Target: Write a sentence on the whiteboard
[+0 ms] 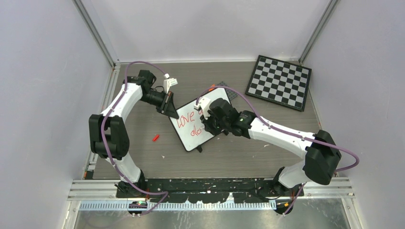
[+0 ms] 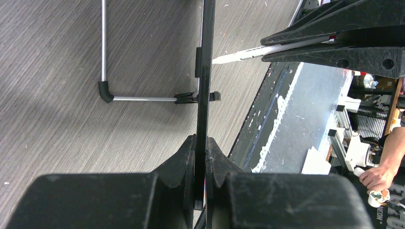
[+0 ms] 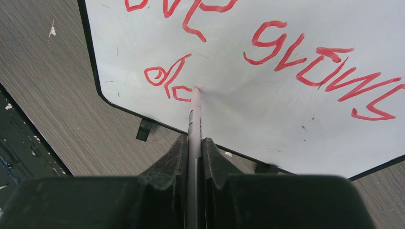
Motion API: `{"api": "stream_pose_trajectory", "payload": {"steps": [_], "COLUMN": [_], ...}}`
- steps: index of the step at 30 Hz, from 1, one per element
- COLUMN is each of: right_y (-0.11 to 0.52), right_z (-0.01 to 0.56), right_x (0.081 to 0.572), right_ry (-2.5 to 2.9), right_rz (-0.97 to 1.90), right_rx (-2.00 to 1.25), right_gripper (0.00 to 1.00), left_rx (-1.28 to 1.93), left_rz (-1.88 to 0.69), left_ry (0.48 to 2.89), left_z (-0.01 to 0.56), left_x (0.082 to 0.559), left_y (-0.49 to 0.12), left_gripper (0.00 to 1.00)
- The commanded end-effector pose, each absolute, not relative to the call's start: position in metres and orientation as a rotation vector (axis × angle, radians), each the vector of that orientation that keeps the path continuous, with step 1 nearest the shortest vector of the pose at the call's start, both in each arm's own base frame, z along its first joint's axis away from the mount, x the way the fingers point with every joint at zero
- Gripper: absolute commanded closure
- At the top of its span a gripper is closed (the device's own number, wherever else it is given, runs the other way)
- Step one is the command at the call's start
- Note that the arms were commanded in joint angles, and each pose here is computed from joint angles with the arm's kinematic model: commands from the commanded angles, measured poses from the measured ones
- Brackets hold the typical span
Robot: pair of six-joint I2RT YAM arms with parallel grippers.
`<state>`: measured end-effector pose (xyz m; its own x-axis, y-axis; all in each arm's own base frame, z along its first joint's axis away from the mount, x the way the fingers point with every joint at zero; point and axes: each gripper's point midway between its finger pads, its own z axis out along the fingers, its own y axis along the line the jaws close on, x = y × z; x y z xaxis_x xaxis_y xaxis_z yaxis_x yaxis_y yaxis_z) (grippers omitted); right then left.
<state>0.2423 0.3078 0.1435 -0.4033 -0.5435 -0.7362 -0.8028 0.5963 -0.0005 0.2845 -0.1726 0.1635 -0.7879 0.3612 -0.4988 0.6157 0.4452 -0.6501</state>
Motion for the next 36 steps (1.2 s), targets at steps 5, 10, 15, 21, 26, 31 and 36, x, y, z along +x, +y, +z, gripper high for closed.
{"api": "stream_pose_trajectory", "payload": {"steps": [5, 10, 15, 21, 26, 31, 36], "right_y": [0.306, 0.302, 0.3, 0.301, 0.303, 0.303, 0.305], "right_z": [0.144, 0.137, 0.139, 0.157, 0.176, 0.178, 0.177], "right_x": [0.244, 0.239, 0.238, 0.238, 0.236, 0.241, 0.248], "right_ry": [2.095, 2.113, 2.11, 2.074, 2.045, 2.036, 2.03], "right_rz": [0.466, 0.46, 0.455, 0.473, 0.496, 0.483, 0.461], "right_rx": [-1.057, -1.078, -1.085, -1.085, -1.081, -1.067, -1.046], "right_gripper": [1.0, 1.0, 1.0, 1.0, 1.0, 1.0, 1.0], "left_rx": [0.857, 0.856, 0.853, 0.856, 0.858, 0.859, 0.864], "left_rz": [-1.166, -1.167, -1.171, -1.166, -1.168, -1.167, -1.167], "left_ry": [2.473, 2.473, 2.475, 2.474, 2.472, 2.468, 2.464], "left_z": [0.151, 0.151, 0.151, 0.152, 0.153, 0.154, 0.156], "left_x": [0.283, 0.284, 0.285, 0.284, 0.283, 0.283, 0.284], "left_y": [-0.166, -0.167, -0.167, -0.166, -0.167, -0.167, -0.168], "left_gripper": [1.0, 1.0, 1.0, 1.0, 1.0, 1.0, 1.0]}}
